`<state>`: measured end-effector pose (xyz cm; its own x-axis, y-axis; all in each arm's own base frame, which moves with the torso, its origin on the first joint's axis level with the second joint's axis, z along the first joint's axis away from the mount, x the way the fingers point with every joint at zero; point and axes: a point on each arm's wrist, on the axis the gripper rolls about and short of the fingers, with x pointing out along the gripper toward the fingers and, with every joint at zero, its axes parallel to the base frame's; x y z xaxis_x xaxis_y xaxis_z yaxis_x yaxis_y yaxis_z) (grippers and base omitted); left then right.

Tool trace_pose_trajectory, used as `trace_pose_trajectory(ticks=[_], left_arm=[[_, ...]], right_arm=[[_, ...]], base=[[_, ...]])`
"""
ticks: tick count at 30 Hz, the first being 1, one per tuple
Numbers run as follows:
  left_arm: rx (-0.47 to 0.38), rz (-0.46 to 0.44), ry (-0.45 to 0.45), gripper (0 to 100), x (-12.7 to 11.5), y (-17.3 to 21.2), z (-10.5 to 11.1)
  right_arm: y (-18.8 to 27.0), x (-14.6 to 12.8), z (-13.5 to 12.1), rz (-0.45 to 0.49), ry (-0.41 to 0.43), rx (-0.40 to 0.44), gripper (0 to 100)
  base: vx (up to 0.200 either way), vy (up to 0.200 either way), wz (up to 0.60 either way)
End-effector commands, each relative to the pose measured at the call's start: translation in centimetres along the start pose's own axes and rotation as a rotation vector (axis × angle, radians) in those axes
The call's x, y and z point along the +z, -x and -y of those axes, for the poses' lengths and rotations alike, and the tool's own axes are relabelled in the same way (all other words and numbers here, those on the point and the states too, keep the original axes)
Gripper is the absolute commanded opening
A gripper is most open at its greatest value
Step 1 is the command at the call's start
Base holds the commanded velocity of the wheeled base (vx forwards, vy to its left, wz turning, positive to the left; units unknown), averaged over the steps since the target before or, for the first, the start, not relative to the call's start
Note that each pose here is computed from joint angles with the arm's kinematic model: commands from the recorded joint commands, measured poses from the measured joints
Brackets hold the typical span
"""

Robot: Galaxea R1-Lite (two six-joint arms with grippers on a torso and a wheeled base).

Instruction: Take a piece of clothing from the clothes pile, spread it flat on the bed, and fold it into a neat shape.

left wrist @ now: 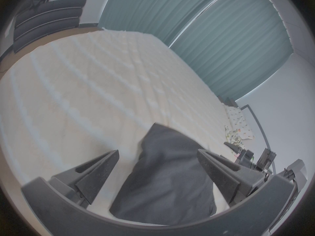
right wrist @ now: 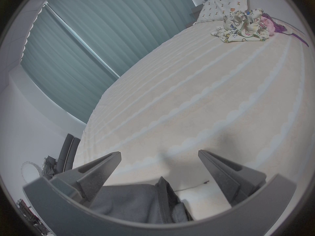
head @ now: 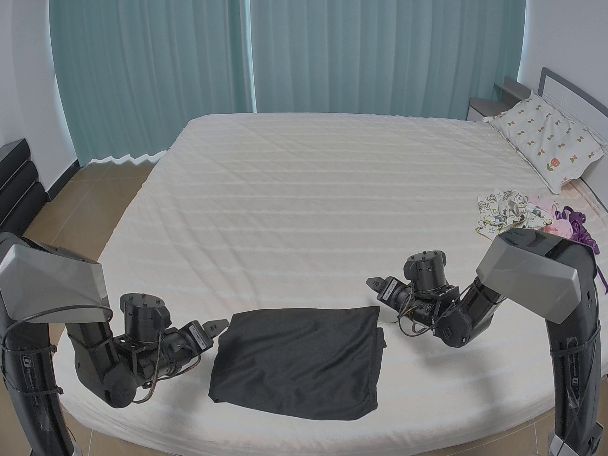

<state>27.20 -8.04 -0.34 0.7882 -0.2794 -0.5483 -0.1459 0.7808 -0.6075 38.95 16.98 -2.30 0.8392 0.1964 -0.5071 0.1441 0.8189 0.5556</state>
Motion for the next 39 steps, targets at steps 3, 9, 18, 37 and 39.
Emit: trace_pose_trajectory(ticks=[3,9,18,37,39], left_arm=[[-0.087,-0.002,-0.054,100,-1.3,-3.6,3.1],[-0.106,-0.031,-0.083,100,-2.9,-5.6,3.8],[-0.024,0.047,-0.077,100,-1.4,-7.2,1.8],[-0.137,0.364,0.010,100,6.1,7.6,4.2],[-0.158,0.398,0.007,100,6.1,10.0,4.3]], right_arm=[[3.7,1.7,0.3,0.020,-0.047,0.005,100],[5.3,2.0,1.0,0.033,-0.056,0.003,100],[7.5,2.9,1.5,0.059,-0.073,0.010,100],[22.6,7.3,1.2,0.260,-0.105,0.138,100],[25.5,7.4,1.4,0.297,-0.085,0.169,100]], base=[[0.000,0.000,0.00],[0.000,0.000,0.00],[0.000,0.000,0.00],[0.000,0.000,0.00],[0.000,0.000,0.00]])
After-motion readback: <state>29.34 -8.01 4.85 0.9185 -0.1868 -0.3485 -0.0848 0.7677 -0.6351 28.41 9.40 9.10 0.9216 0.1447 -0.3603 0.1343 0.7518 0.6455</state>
